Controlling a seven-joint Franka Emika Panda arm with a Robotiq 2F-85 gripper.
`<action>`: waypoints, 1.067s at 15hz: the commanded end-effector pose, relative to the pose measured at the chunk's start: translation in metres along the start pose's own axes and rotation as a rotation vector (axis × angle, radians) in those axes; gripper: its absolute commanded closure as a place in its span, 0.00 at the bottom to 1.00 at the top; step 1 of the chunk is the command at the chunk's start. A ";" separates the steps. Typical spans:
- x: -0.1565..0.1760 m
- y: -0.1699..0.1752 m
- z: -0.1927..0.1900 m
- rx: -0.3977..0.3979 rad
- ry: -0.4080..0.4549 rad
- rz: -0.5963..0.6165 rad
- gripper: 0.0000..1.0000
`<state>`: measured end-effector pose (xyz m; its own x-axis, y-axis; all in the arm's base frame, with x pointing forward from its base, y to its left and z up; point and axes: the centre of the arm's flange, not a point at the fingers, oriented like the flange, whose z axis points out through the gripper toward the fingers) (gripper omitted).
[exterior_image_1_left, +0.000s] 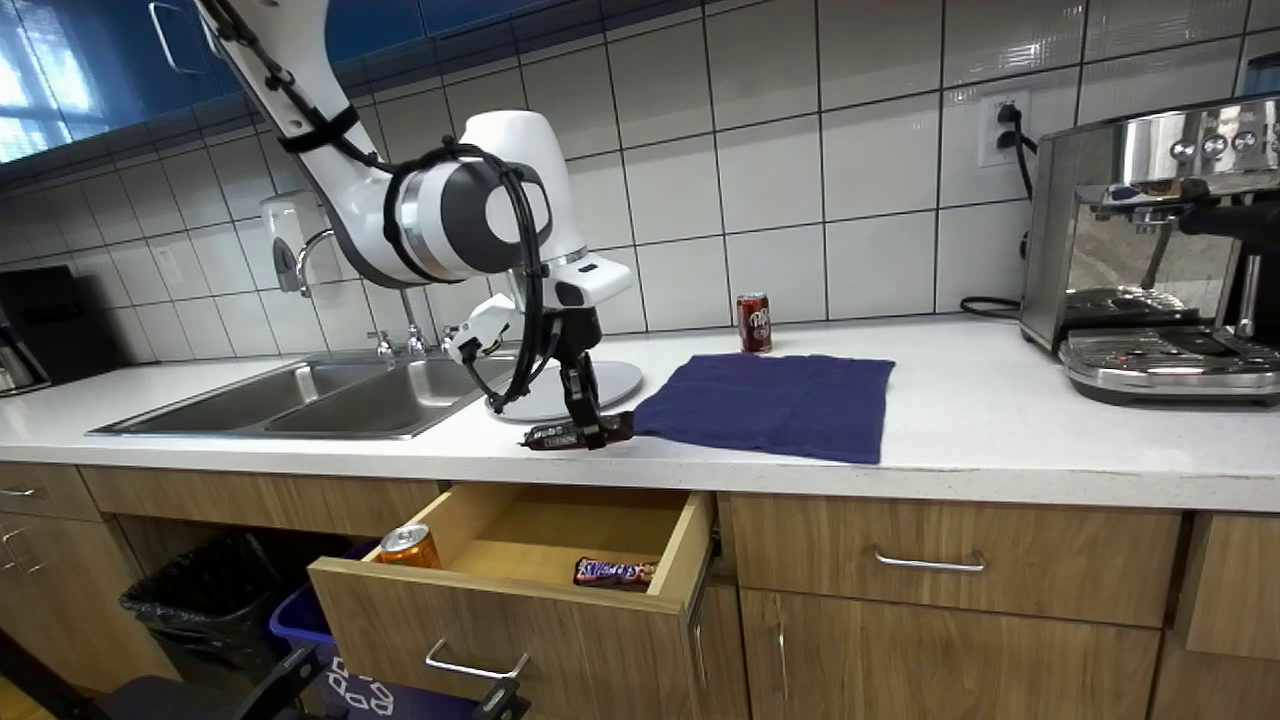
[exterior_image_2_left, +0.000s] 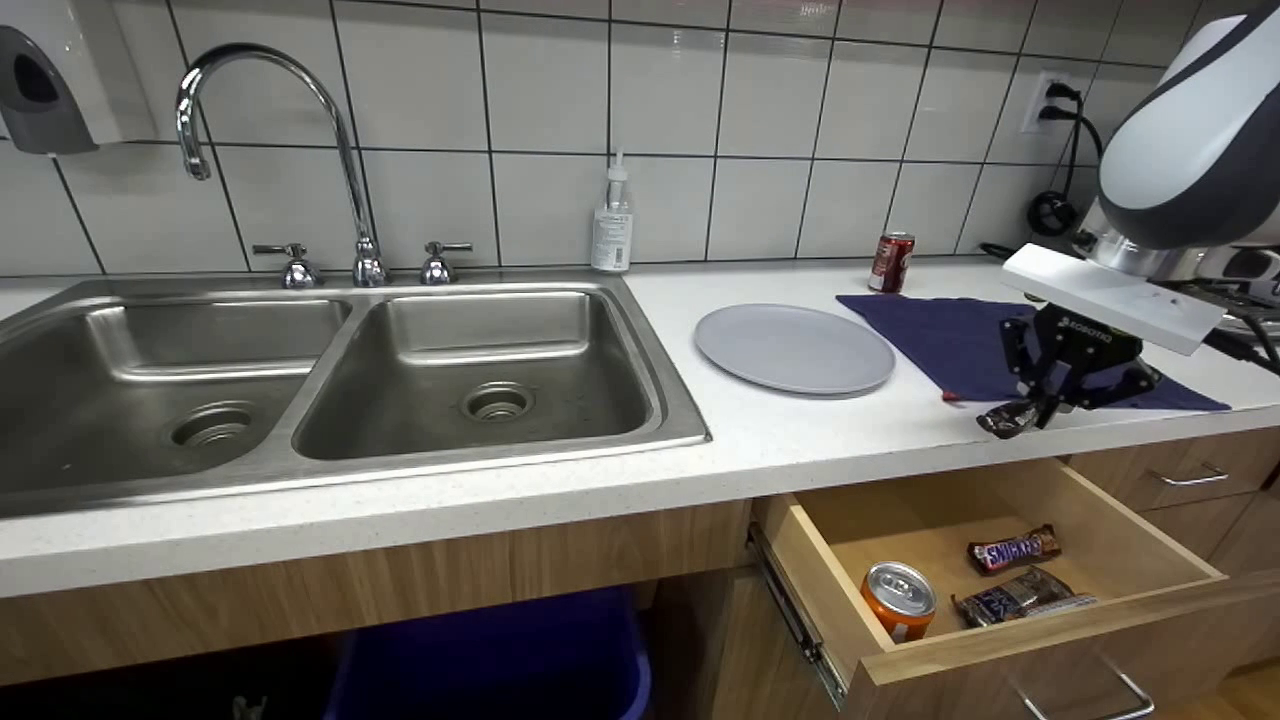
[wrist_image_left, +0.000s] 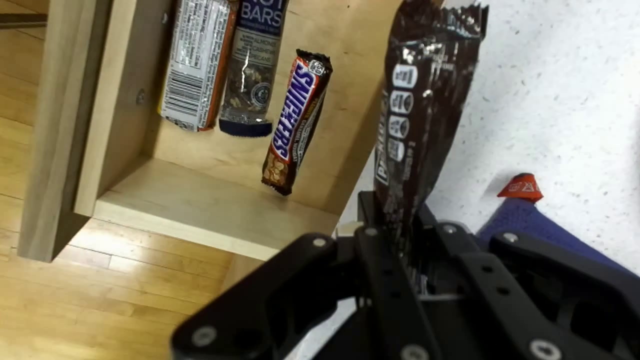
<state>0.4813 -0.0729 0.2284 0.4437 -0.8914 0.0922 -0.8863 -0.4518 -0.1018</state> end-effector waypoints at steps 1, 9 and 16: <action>-0.012 0.018 -0.013 0.006 0.015 0.038 0.96; -0.017 0.039 -0.001 -0.040 -0.001 0.079 0.96; -0.021 0.040 0.012 -0.071 -0.008 0.086 0.96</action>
<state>0.4434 -0.0756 0.2083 0.3852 -0.9203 0.0690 -0.9203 -0.3886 -0.0448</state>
